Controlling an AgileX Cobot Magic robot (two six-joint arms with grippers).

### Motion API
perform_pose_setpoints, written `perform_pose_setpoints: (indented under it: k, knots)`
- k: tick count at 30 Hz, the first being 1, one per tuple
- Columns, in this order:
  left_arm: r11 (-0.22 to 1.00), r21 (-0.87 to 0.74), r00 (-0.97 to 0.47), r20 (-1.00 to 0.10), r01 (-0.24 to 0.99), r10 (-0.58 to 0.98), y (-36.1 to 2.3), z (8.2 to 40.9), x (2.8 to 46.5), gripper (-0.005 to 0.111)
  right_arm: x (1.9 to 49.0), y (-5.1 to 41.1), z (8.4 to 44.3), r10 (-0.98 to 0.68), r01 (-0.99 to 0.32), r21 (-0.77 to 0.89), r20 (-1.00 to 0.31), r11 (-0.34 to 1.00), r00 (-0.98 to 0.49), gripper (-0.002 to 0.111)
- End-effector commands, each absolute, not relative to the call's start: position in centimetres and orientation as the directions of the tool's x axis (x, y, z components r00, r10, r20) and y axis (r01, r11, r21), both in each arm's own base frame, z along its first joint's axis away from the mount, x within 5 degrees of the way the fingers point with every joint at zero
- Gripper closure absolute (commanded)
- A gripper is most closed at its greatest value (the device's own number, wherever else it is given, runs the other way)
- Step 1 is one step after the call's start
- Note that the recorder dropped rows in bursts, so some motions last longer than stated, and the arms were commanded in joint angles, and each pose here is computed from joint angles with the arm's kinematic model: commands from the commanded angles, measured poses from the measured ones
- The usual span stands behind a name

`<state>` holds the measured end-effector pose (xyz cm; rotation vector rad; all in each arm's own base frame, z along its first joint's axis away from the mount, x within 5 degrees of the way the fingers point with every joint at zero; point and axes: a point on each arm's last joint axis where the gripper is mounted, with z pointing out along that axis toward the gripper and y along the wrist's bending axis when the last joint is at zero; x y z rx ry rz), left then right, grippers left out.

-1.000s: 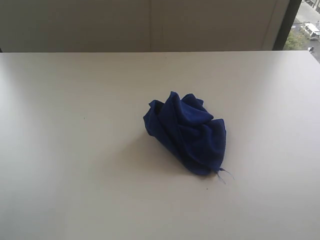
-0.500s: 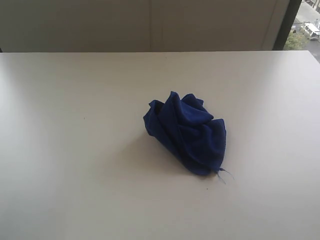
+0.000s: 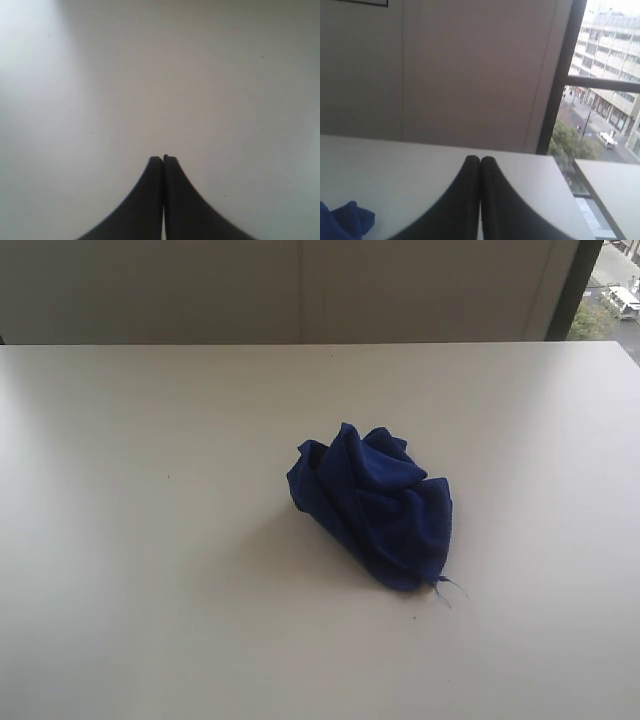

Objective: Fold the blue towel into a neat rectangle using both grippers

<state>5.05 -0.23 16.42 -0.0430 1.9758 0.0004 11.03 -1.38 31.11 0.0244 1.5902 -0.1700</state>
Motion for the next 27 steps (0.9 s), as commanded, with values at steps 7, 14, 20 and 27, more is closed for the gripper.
perform_pose_setpoints:
  k: [7, 14, 20, 27]
  knots:
    - [0.999, -0.035, -0.391, -0.919, -0.034, -0.046, -0.3, 16.3, 5.1, 0.107, 16.3, -2.1, 27.4, -0.021, 0.112, -0.056, -0.955, 0.992, -0.296, 0.108]
    - [0.999, -0.035, -0.391, -0.919, -0.034, -0.046, -0.3, 16.3, 5.1, 0.107, 18.8, -2.1, 24.2, 0.204, 0.182, 0.137, -0.878, 0.974, -0.433, 0.108]
    - [0.999, -0.035, -0.391, -0.919, -0.034, -0.046, -0.3, 16.3, 5.1, 0.107, 20.9, 0.1, 22.3, 0.143, 0.088, 0.113, -0.780, 0.990, -0.609, 0.108]
    - [0.999, -0.035, -0.391, -0.919, -0.034, -0.046, -0.3, 16.3, 5.1, 0.107, 22.8, 4.0, 20.1, 0.022, -0.074, 0.100, -0.725, 0.992, -0.689, 0.108]
